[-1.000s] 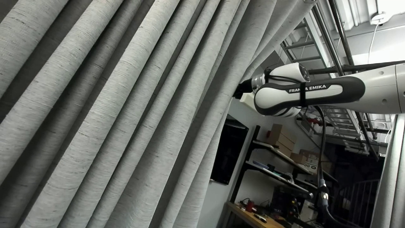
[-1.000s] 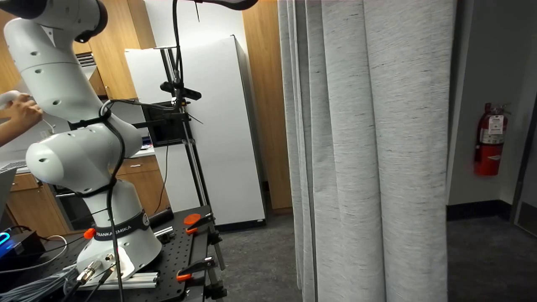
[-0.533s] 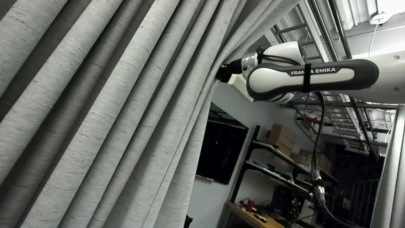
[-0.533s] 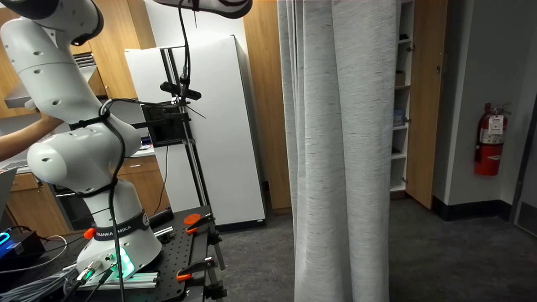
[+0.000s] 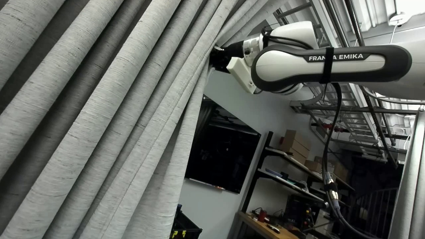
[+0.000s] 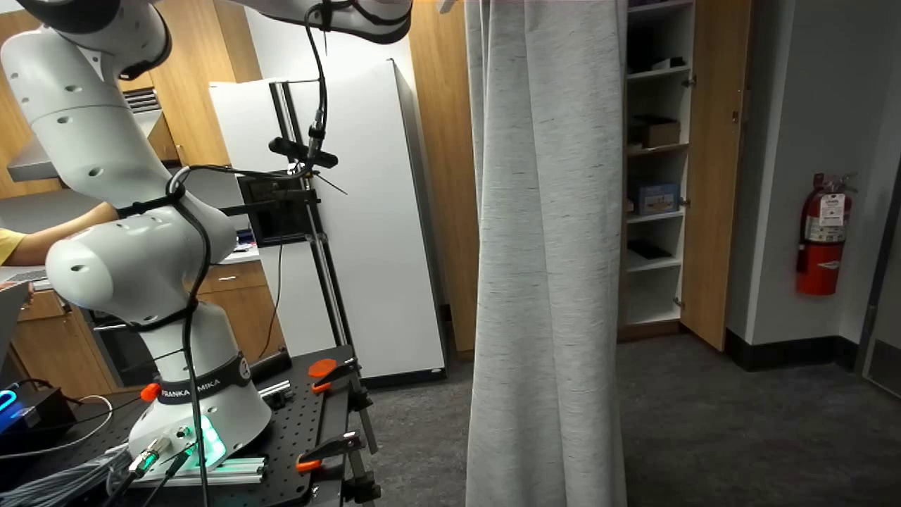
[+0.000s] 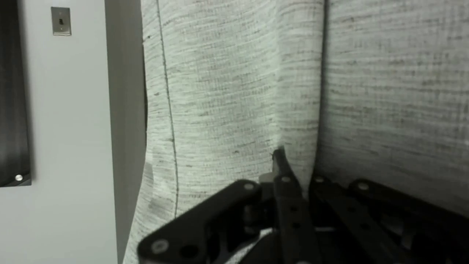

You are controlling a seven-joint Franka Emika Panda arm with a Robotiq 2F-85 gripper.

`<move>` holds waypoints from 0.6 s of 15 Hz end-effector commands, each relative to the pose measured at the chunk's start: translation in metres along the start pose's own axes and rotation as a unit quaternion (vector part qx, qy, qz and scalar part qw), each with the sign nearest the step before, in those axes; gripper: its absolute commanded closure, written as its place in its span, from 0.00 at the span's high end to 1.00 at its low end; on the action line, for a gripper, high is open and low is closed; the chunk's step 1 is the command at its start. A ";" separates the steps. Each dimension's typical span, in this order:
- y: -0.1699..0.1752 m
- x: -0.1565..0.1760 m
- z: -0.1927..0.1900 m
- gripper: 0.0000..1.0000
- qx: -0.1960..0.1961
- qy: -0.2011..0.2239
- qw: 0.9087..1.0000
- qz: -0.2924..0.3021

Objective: Pull the curtain to the left

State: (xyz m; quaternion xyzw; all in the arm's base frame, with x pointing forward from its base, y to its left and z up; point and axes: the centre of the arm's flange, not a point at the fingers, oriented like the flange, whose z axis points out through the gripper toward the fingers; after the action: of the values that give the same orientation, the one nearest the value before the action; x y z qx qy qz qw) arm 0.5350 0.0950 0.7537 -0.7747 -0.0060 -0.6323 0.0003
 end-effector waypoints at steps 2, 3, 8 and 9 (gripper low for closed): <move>-0.078 -0.045 0.021 0.00 0.046 -0.068 0.997 0.008; -0.085 -0.044 0.019 0.00 0.050 -0.068 0.996 0.007; -0.119 -0.049 0.017 0.00 0.089 -0.066 0.994 0.000; -0.123 -0.048 0.016 0.00 0.095 -0.064 0.993 -0.001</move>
State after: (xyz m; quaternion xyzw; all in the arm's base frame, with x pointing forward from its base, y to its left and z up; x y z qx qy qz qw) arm 0.5222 0.1695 0.7569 -0.7728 -0.0388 -0.6317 0.0475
